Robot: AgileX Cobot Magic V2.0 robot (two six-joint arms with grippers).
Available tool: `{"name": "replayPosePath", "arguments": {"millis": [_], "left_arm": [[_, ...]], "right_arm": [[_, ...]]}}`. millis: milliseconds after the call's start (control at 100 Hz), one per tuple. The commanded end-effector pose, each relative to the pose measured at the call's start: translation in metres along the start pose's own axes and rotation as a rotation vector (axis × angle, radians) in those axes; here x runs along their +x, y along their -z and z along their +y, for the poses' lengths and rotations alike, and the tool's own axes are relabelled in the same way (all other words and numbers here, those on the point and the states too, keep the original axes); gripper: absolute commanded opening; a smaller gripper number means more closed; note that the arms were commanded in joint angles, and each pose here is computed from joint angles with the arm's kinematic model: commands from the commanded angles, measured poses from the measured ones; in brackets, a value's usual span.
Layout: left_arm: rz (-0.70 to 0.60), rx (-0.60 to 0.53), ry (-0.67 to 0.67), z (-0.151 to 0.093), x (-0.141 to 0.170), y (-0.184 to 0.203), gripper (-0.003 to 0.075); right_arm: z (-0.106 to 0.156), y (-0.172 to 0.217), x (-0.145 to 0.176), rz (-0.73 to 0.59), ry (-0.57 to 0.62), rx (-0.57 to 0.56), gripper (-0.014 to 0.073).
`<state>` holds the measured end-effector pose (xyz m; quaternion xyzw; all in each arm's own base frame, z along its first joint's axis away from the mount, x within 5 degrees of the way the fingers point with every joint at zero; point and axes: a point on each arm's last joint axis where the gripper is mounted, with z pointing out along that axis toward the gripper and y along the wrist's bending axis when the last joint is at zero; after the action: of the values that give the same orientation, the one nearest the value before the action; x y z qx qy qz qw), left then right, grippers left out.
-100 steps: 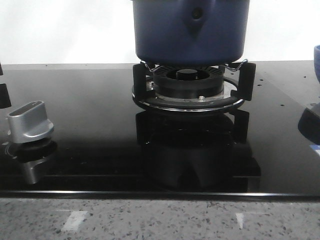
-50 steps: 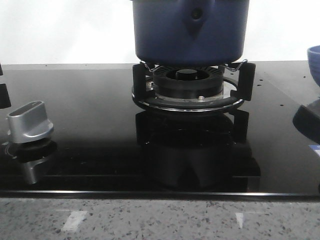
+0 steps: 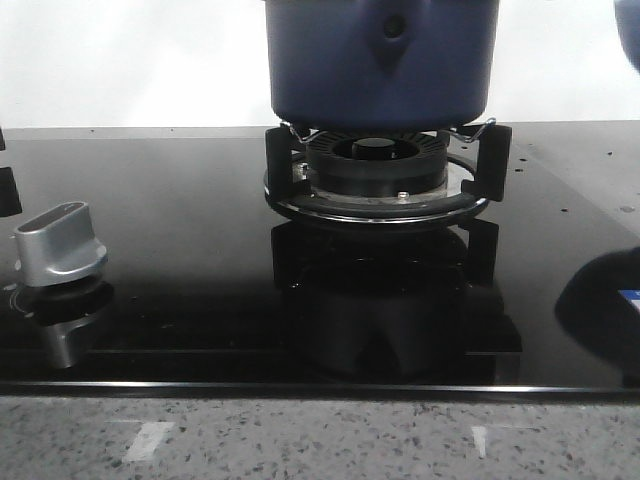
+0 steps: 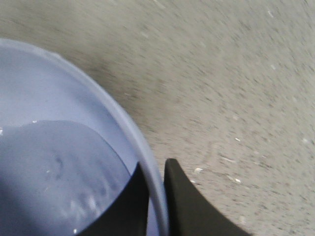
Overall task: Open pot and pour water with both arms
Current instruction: 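Grasp the light blue bowl rim with the right gripper and lift, then tilt the held bowl over the open pot to pour water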
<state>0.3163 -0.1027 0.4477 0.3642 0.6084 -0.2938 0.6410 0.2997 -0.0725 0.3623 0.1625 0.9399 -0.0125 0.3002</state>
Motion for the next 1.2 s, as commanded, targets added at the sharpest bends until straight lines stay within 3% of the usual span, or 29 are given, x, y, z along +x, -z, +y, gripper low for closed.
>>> {"name": "replayPosePath", "arguments": {"millis": [0,200,500,840,1190], "left_arm": [[-0.126,-0.028,0.002,-0.009,-0.035,0.013,0.032],[-0.126,-0.052,0.004,-0.007,-0.035,0.013,0.032],[-0.114,-0.126,-0.003,0.0,-0.034,0.014,0.032],[-0.113,-0.207,0.0,0.009,-0.034,0.017,0.032],[-0.113,-0.246,0.001,0.024,-0.032,0.033,0.032]], "right_arm": [[0.008,0.04,-0.016,-0.132,0.018,-0.084,-0.0065],[0.03,0.071,-0.031,-0.212,0.072,-0.191,-0.0065],[0.083,0.103,-0.039,-0.33,0.231,-0.324,-0.0065],[0.161,0.084,-0.046,-0.413,0.373,-0.463,-0.0065],[0.191,0.07,-0.047,-0.678,0.391,-0.503,-0.0046]]}}
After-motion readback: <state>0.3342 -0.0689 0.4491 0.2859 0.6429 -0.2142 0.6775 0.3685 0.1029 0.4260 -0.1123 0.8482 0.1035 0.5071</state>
